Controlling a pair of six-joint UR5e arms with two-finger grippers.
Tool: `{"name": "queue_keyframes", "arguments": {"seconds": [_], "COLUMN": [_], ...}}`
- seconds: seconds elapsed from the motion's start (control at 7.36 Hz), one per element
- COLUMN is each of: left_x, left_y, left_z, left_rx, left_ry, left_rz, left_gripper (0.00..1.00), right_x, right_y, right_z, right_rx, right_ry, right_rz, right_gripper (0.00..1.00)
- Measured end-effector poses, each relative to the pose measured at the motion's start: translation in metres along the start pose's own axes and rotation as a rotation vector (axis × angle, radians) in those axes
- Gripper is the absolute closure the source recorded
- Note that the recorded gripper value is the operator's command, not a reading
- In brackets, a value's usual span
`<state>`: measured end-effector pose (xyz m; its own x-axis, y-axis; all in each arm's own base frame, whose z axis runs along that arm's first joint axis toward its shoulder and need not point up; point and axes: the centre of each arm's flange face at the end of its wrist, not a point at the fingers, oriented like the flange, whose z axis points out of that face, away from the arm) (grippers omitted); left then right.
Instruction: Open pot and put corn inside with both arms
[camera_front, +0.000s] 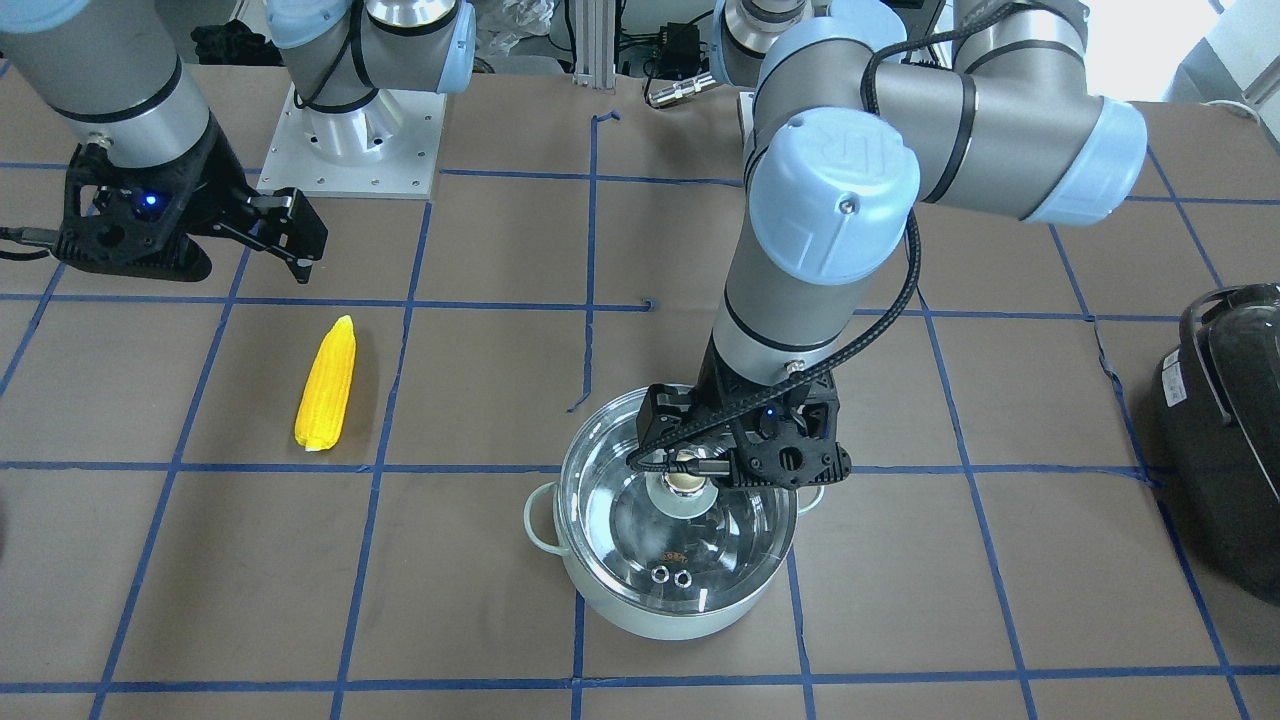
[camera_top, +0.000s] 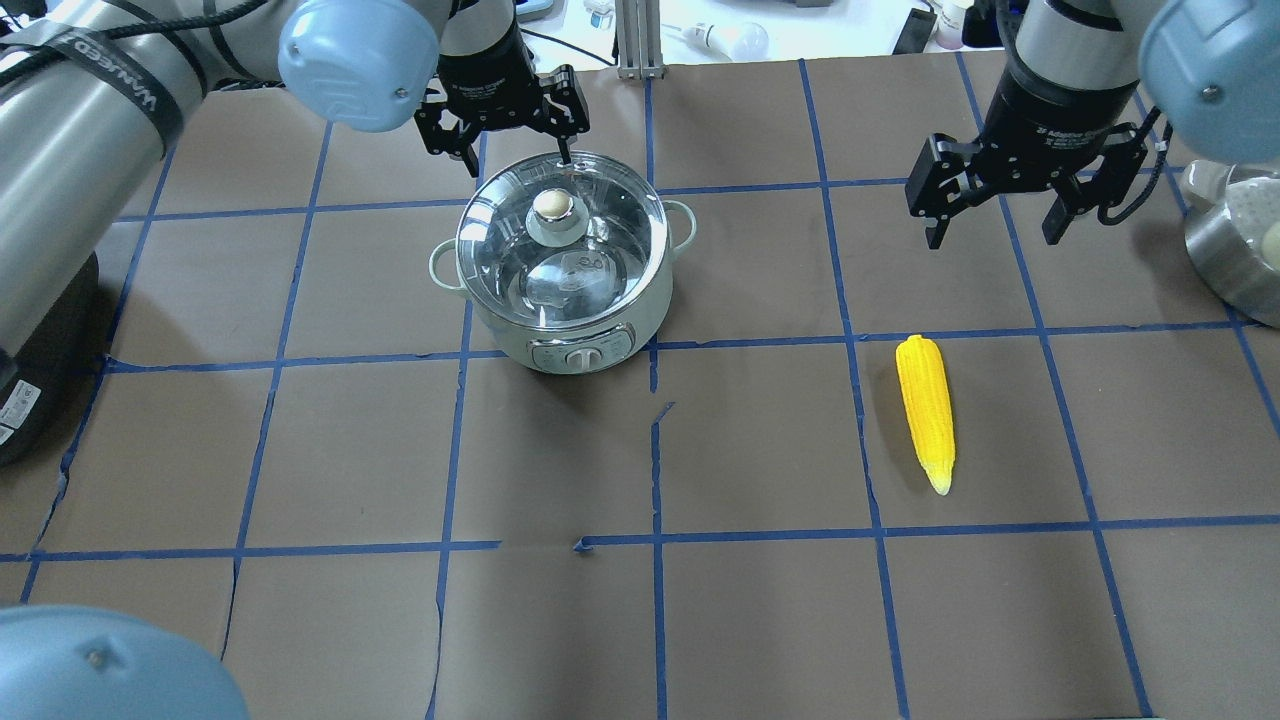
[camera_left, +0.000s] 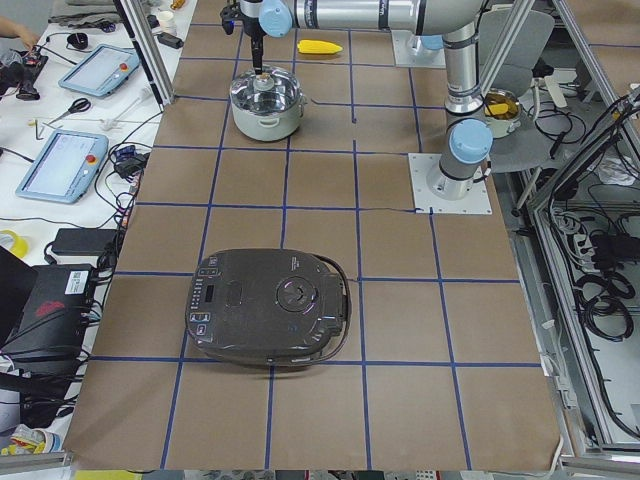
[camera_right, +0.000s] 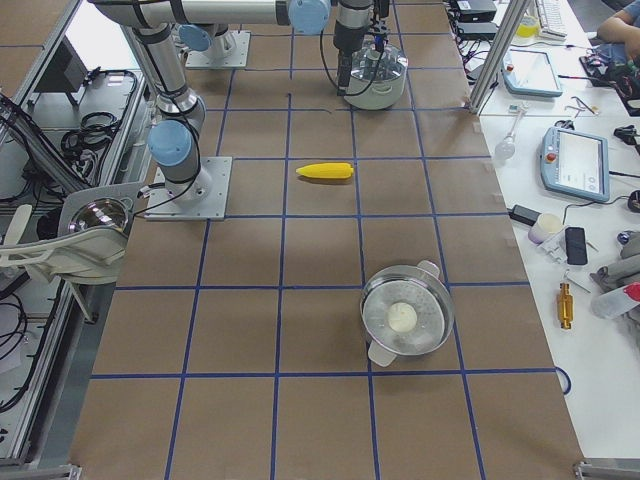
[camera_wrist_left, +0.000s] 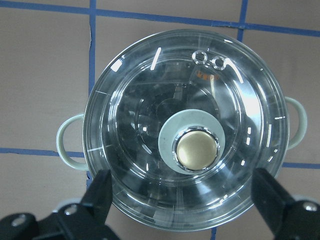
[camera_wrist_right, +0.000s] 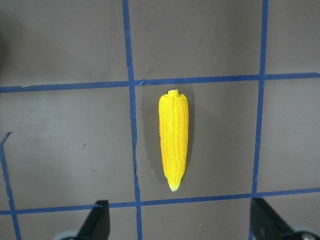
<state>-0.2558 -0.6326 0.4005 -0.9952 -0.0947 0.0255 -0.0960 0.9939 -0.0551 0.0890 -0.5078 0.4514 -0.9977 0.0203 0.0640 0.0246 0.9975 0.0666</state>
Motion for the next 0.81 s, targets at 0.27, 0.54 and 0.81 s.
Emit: {"name": "queue_keyframes", "arguments": {"seconds": [0.27,0.54,0.81], "left_x": [0.006,0.009,0.011], "left_y": [-0.008,-0.011,-0.012], "left_z": [0.024,0.042,0.053], "left_rx": [-0.012,-0.033,-0.049], "left_ry": [-0.009,-0.012,-0.017], "left_rz": [0.001,0.005,0.007], "left_gripper": [0.04,0.09,0.14], "right_x": [0.009,0.013,0.025], "right_y": [-0.004,-0.001,0.000], "right_z": [0.059,0.122,0.183], "right_rx": [0.036,0.013,-0.019], "right_ry": [-0.004,-0.011,-0.026], "right_rz": [-0.052,-0.085,-0.059], "right_gripper": [0.00,0.00,0.00]}}
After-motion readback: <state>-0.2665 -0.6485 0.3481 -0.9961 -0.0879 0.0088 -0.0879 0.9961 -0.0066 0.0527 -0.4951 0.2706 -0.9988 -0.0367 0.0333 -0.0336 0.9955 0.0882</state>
